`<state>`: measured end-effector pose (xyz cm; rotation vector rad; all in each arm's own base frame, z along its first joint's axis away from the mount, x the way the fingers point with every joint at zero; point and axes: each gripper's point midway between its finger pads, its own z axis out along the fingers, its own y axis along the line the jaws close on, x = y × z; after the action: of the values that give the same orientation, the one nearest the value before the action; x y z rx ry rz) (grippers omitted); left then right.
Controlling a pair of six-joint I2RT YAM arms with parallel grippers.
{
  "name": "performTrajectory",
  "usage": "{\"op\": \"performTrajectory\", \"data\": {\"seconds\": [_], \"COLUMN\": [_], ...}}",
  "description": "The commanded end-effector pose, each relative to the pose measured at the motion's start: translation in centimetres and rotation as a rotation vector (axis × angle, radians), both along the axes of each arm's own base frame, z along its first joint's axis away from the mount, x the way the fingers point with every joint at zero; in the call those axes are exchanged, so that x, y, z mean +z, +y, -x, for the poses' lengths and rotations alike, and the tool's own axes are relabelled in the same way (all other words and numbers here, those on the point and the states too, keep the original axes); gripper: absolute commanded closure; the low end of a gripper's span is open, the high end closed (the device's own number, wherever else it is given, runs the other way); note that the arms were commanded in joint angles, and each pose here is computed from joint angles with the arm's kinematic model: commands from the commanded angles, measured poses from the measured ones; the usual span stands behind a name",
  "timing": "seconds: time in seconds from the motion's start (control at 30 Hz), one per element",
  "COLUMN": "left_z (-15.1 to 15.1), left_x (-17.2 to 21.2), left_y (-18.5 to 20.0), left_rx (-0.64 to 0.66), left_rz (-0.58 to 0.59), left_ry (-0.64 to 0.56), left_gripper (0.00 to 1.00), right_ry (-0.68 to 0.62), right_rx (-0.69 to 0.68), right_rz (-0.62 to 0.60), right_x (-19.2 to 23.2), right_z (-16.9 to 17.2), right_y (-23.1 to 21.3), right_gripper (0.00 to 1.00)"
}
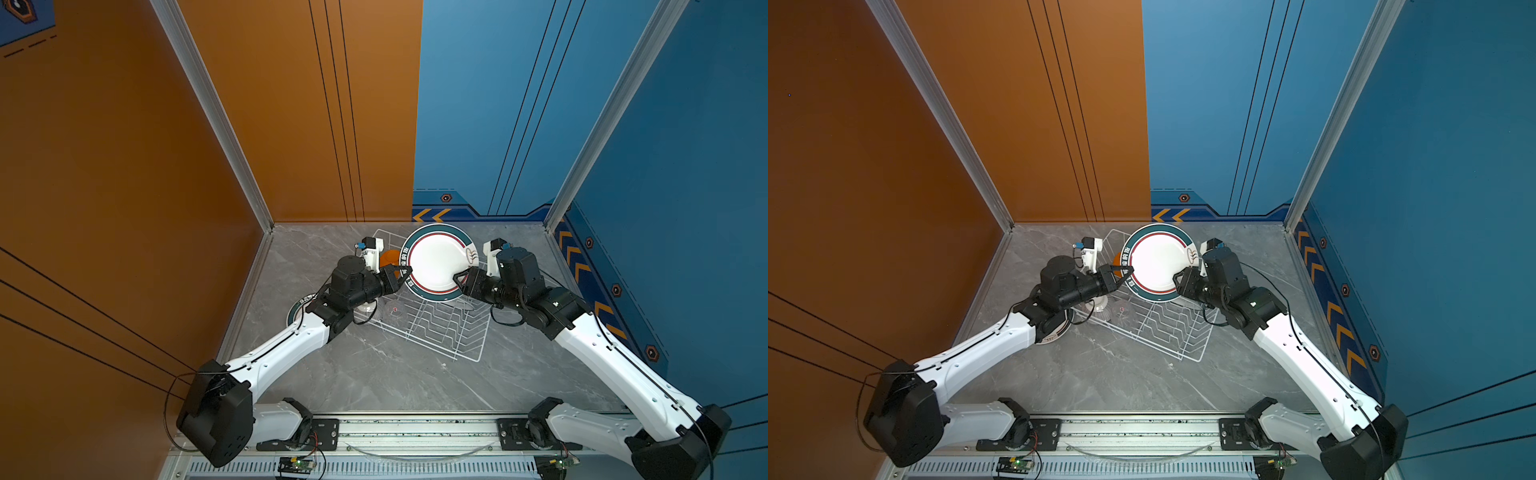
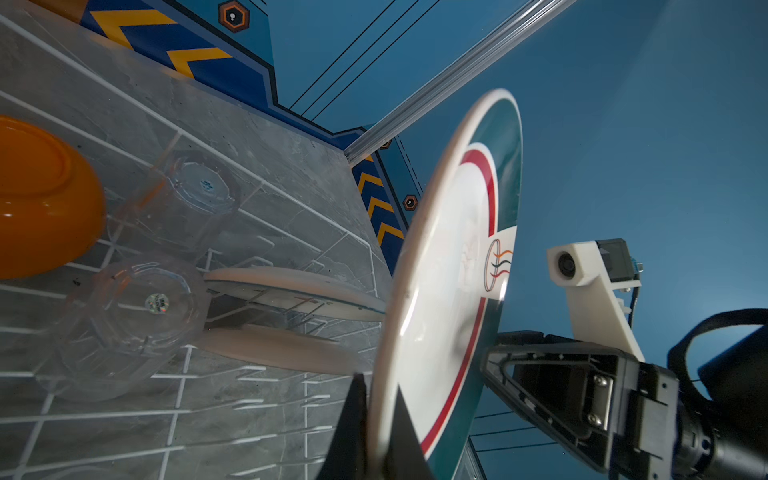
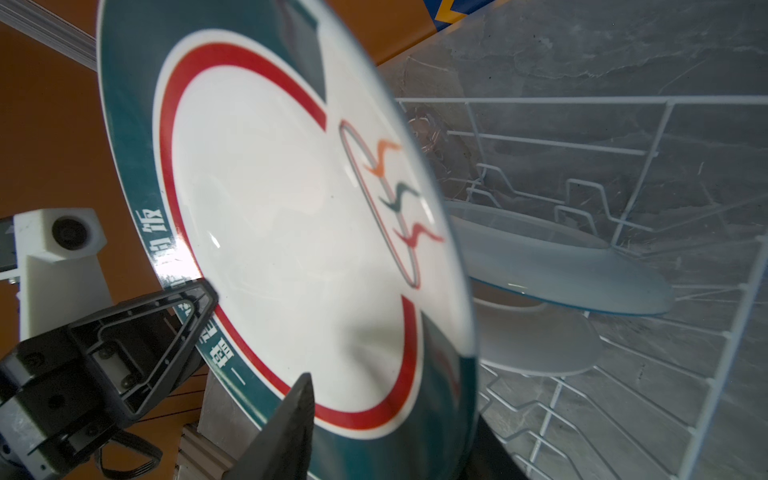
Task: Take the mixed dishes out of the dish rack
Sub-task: 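Lift the plate out of the rack with both grippers, then carry the plate onto the first plate with the left gripper while the right releases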
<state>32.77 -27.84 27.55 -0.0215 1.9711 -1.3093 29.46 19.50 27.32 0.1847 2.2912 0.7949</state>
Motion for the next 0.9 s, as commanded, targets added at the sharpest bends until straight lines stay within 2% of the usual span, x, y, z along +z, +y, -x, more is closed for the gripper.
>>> {"op": "performTrajectory", "data": {"seconds": [0.0, 0.13, 0.23, 0.53, 0.87], "left_z": [-0.1, -0.1, -0.2, -0.4, 1.1], "left_x": [-2.0, -1.9, -1.9, -1.1, 1.5], "left_y": [-0.1, -0.1, 0.2, 3.6, 11.1], "left_rx": [0.0, 0.0, 0.01, 0.088, 0.272], "left_rz": [-0.093, -0.094, -0.097, -0.156, -0.228], "left_ry": [0.007, 0.006, 0.009, 0.015, -0.008], "left_gripper": [1.0, 1.0, 1.0, 1.0, 1.0], "right_ry": [-0.128, -0.133, -0.143, -0.152, -0.205], "right_rx": [0.064, 0.05, 0.029, 0.022, 0.043], "right_rz": [-0.076, -0.066, -0.045, 0.002, 0.046], "right_x": [3.6, 3.5, 3.2, 1.6, 0.4], "right_z": [-0.2, -0.4, -0.5, 0.3, 1.9], "right_y": [1.7, 1.5, 0.9, -0.2, -1.2], "right_gripper": [0.5, 0.4, 0.27, 0.0, 0.0]}}
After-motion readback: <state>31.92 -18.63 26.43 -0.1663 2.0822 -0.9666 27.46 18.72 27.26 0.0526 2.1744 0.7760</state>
